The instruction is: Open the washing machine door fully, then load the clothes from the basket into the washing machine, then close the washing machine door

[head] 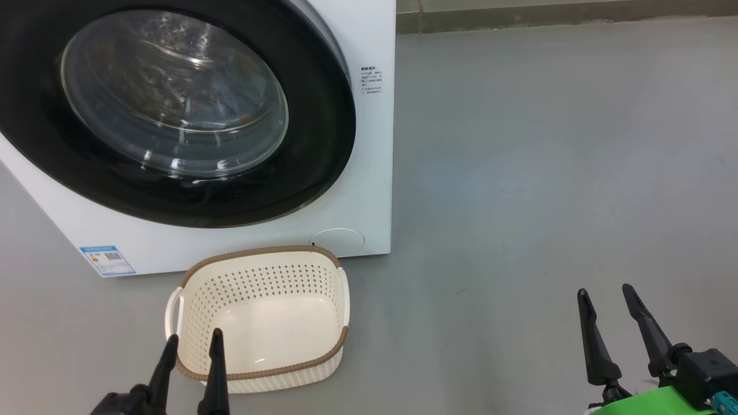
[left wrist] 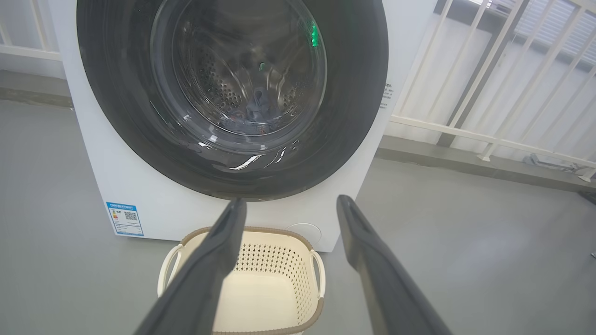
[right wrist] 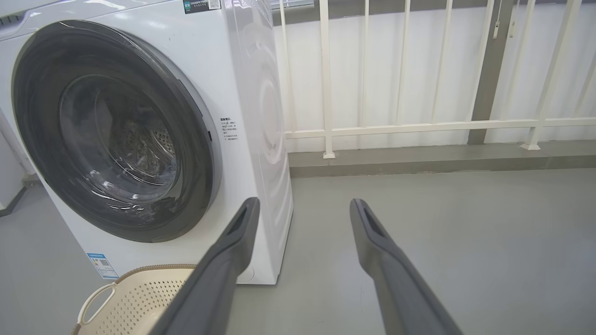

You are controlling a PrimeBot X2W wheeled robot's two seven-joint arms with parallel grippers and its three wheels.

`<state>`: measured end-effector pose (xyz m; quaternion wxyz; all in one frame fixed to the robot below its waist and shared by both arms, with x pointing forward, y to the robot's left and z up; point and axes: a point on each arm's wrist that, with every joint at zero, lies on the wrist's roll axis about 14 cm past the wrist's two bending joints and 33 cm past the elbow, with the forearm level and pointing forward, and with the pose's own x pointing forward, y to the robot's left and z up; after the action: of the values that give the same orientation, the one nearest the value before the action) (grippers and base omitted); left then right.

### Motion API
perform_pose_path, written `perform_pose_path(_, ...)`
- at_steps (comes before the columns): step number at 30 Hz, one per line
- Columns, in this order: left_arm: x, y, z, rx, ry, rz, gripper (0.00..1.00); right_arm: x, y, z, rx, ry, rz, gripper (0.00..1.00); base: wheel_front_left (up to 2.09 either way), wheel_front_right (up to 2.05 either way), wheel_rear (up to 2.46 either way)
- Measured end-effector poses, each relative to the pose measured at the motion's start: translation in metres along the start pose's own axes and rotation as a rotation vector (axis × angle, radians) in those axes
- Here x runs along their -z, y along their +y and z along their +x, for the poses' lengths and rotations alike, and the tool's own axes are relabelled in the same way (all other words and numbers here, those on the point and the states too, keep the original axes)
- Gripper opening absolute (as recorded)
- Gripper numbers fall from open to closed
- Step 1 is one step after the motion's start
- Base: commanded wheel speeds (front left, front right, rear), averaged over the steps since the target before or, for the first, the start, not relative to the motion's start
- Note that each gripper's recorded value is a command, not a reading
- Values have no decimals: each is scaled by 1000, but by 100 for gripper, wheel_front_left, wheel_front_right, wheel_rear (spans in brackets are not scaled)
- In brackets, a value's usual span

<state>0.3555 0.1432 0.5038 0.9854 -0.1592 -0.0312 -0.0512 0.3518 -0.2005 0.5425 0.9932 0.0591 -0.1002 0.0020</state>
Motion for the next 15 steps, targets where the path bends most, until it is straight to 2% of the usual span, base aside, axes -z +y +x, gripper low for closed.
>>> perform_pose_path(15, 0, 1, 0, -9, 1, 2, 100, 1, 2, 0, -4, 4, 2, 100, 0, 0, 0)
